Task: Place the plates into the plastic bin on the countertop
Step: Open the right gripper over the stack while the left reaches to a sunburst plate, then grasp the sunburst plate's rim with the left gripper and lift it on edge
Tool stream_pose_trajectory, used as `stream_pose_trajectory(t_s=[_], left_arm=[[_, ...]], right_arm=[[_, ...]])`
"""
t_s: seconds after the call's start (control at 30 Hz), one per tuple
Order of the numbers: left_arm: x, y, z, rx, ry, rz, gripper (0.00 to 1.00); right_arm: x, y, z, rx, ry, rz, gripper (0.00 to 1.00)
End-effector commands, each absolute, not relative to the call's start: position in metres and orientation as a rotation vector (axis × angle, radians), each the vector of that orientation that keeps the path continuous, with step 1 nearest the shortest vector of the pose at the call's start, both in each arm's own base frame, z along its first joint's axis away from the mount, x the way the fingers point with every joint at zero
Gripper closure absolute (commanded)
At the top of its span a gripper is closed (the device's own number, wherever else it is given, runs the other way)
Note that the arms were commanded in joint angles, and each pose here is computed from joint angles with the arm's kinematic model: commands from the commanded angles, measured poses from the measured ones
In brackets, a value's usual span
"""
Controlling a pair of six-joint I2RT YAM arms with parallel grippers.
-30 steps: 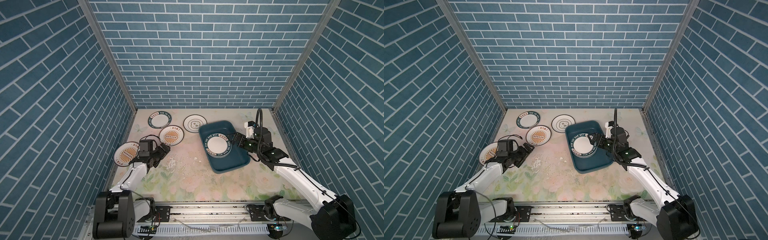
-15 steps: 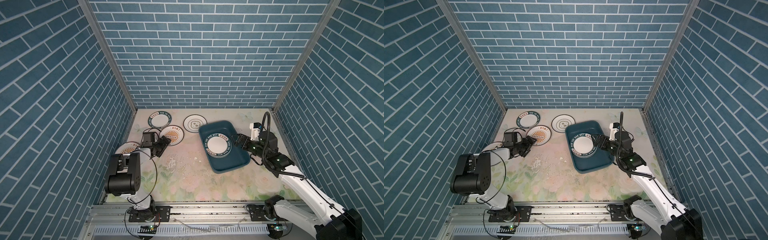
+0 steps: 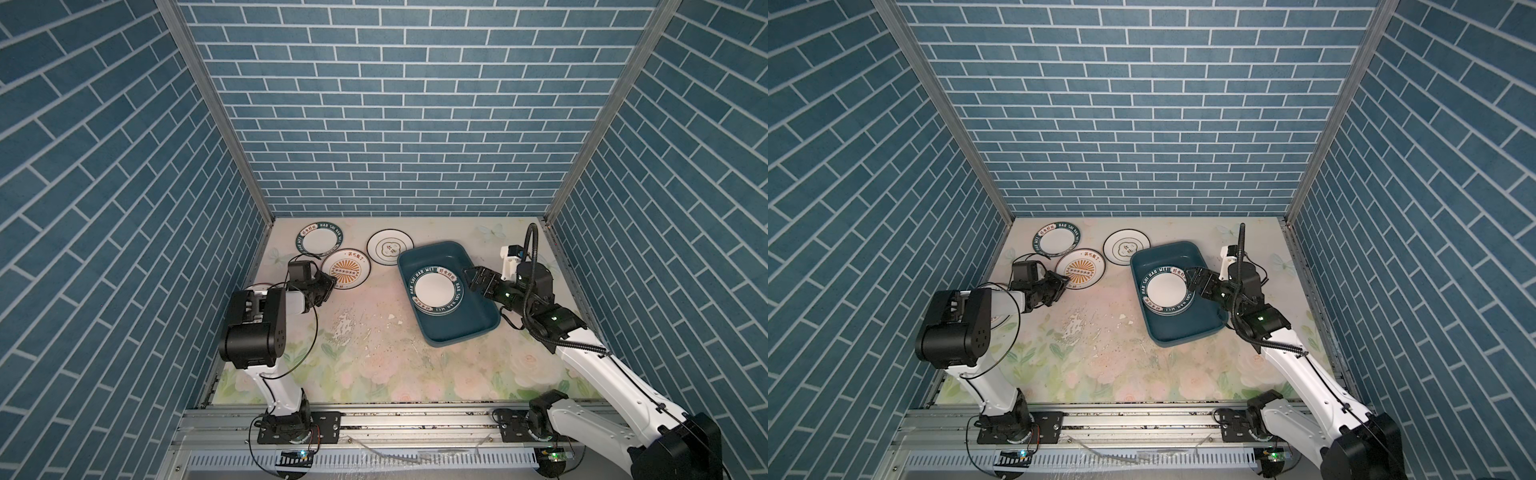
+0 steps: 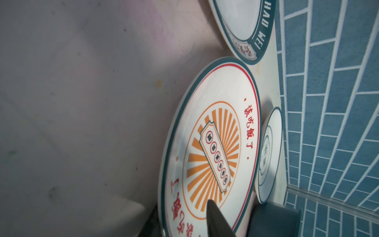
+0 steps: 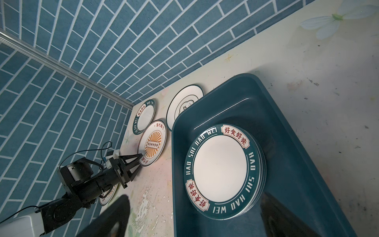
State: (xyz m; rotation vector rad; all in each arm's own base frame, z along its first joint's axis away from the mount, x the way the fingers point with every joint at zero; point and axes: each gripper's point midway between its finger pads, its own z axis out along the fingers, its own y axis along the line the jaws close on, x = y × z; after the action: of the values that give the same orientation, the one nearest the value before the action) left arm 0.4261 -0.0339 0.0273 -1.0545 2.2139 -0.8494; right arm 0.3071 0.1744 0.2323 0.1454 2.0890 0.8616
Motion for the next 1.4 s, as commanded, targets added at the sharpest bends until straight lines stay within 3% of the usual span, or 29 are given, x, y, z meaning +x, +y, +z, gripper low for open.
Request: stream_pose_trajectory(t_s=[0.0,0.1,0.37,0.6,0.87,1.37], left_arm=[[0.388,-0.027,-0.02,-1.216,2.346,-0.724,0.74],[0.387,-0.026,-0.018,-1.219,2.337,-0.721,0.86],[0.378,-0.028,0.007,-1.185,2.306,-0.753,1.0],[0.361,-0.031,0.057,-1.111,2.248,-0.786,1.0],[0.328,-0.042,0.128,-0.933,2.224,-0.817,1.0],[0.308,-0.157,0.22,-0.471,2.207,-1.113,1.0]], right_arm=[[0.309,0.172,0.232,0.149,2.075,0.842,0.02],[0.309,0.172,0.23,0.151,2.079,0.84,0.02],[0.301,0.172,0.23,0.147,2.053,0.881,0.02],[0.289,0.172,0.232,0.103,2.052,0.899,0.02],[0.276,0.2,0.229,0.015,2.072,1.094,0.02],[0.272,0.248,0.224,-0.128,2.12,1.228,0.06]])
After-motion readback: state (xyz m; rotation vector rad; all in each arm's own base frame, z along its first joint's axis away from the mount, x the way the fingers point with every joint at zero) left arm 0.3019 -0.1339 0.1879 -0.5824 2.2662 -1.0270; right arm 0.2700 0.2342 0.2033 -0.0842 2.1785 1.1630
